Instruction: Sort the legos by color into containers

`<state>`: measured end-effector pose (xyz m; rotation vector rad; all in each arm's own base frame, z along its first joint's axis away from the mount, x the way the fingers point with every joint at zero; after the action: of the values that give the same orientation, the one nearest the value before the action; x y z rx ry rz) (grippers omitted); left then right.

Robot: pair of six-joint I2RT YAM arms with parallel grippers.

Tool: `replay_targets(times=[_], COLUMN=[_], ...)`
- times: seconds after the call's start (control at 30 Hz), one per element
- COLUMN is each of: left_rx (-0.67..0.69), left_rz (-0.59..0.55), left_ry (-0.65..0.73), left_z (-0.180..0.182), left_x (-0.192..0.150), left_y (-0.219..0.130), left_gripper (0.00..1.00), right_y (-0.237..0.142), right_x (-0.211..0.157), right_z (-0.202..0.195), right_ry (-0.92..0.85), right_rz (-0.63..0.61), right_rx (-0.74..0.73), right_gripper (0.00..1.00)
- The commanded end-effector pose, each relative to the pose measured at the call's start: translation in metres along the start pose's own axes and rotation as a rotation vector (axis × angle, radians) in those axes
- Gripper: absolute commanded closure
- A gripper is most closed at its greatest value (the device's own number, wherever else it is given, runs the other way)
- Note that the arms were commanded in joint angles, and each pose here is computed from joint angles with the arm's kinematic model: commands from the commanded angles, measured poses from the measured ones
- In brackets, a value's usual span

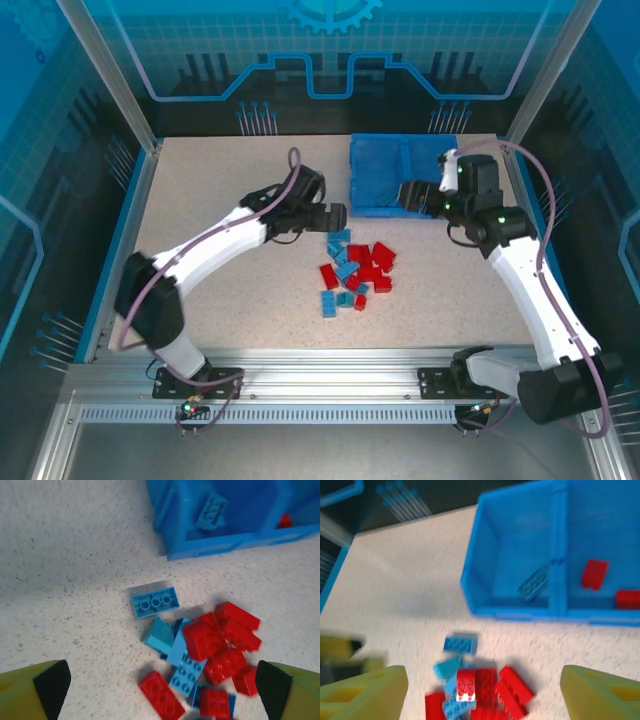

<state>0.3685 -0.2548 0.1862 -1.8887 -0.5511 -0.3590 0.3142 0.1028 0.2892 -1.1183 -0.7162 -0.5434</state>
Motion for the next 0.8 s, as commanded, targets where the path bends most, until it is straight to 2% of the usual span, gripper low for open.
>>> replay_targets(times=[0.0, 0.1, 0.2, 0.33, 0.5, 0.63, 0.77], left_rx=[0.077, 0.099, 0.104, 0.095, 0.219, 0.342, 0.348], left_rz=[0.061, 0.095, 0.138, 0.184, 0.209, 0.217, 0.253], left_ry=[-0.157, -0.192, -0.202, -0.16, -0.13, -0.033, -0.022], left_z=[0.006, 0.005, 0.001, -0.007, 0.01, 0.021, 0.022], left_x=[-0.004, -0.008, -0.014, -0.022, -0.029, -0.037, -0.05], left_y=[0.034, 0.067, 0.093, 0.12, 0.145, 0.155, 0.162], left_gripper=[0.01, 0.01, 0.01, 0.01, 0.02, 0.1, 0.23], right_y=[0.0, -0.002, 0.003, 0.009, 0.013, 0.014, 0.018], right_x=[-0.057, -0.076, -0.089, -0.095, -0.094, -0.095, -0.096], right_z=[0.013, 0.024, 0.022, 0.018, 0.021, 0.019, 0.016], right_ry=[-0.067, -0.059, -0.064, -0.057, -0.035, -0.03, -0.033], right_rz=[0.202, 0.24, 0.266, 0.299, 0.29, 0.278, 0.289], right_rx=[0.06, 0.123, 0.117, 0.098, 0.117, 0.102, 0.081], right_gripper=[0.14, 0.09, 0.0, 0.0, 0.0, 0.0, 0.0])
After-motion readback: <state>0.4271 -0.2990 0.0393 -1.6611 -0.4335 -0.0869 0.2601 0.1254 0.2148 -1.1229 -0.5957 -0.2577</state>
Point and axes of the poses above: each hand's point on the last joint's axis, 136 mm out from that joint toward the fingers, its own y axis out along the fingers, its own z axis along the line the jaws close on, x = y × z, the point moved 2 cm from there along -y, back along the fingers, and after that the axes turned 8 degrees about -y, right-handed, at the moved point
